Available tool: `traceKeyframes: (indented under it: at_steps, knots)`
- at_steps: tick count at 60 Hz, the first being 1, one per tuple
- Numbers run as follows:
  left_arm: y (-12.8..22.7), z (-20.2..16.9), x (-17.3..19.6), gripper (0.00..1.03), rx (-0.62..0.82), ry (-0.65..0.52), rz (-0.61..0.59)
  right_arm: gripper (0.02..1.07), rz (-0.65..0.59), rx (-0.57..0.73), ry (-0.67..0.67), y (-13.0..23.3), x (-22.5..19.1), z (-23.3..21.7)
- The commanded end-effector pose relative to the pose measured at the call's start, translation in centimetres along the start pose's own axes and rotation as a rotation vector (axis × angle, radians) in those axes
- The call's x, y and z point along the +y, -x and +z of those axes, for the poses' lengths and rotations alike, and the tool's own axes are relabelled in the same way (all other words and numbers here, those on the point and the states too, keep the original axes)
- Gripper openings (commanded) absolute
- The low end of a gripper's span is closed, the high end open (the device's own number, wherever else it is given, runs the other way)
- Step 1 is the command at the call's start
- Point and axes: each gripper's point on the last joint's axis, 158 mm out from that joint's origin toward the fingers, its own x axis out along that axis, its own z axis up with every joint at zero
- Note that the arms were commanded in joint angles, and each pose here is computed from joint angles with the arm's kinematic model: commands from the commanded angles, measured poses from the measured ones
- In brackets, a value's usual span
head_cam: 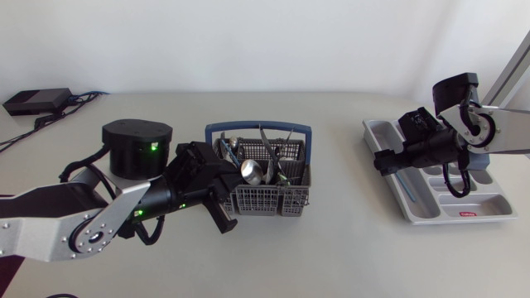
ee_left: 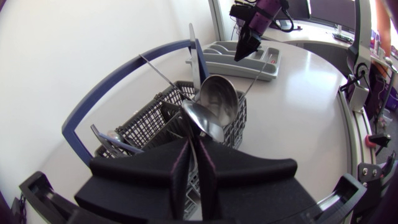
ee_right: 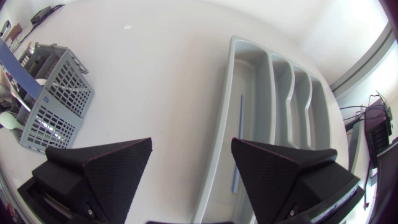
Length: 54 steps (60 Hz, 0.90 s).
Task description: Sort the cutlery from the basket into the organizer compartments.
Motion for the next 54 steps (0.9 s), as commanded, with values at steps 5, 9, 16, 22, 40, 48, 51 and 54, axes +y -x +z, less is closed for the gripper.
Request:
traceKeyframes:
  at_steps: [5,9,16,22,40,48,51,54]
  knots:
    - [1.6,1.7,2.2,0.03,-0.064,0.044,0.046,0.94,0.000,0.014,-0.006,0.2,0.6,-0.8]
    - [2.8,2.1,3.2,0.03,-0.095,0.082,0.056,0.94,0.001,0.014,0.000,0.2,0.9,-0.8]
    - [4.3,3.0,4.8,0.03,-0.147,0.153,0.054,0.94,-0.001,0.012,0.006,0.3,1.2,-0.5]
    - [5.0,3.5,5.1,0.03,-0.170,0.185,0.039,0.94,-0.002,0.009,0.014,0.4,1.5,-0.3]
    - [7.8,6.7,5.2,0.03,-0.244,0.224,0.028,0.94,0.059,-0.062,0.075,2.5,4.3,1.4]
    - [10.4,9.5,5.8,0.03,-0.302,0.247,0.035,0.94,0.153,-0.158,0.127,5.6,6.9,3.2]
    - [11.4,10.7,5.8,0.03,-0.322,0.251,0.037,0.94,0.204,-0.192,0.159,7.0,8.5,3.6]
    - [12.5,12.0,6.0,0.03,-0.349,0.262,0.041,0.94,0.229,-0.218,0.178,8.1,9.5,4.0]
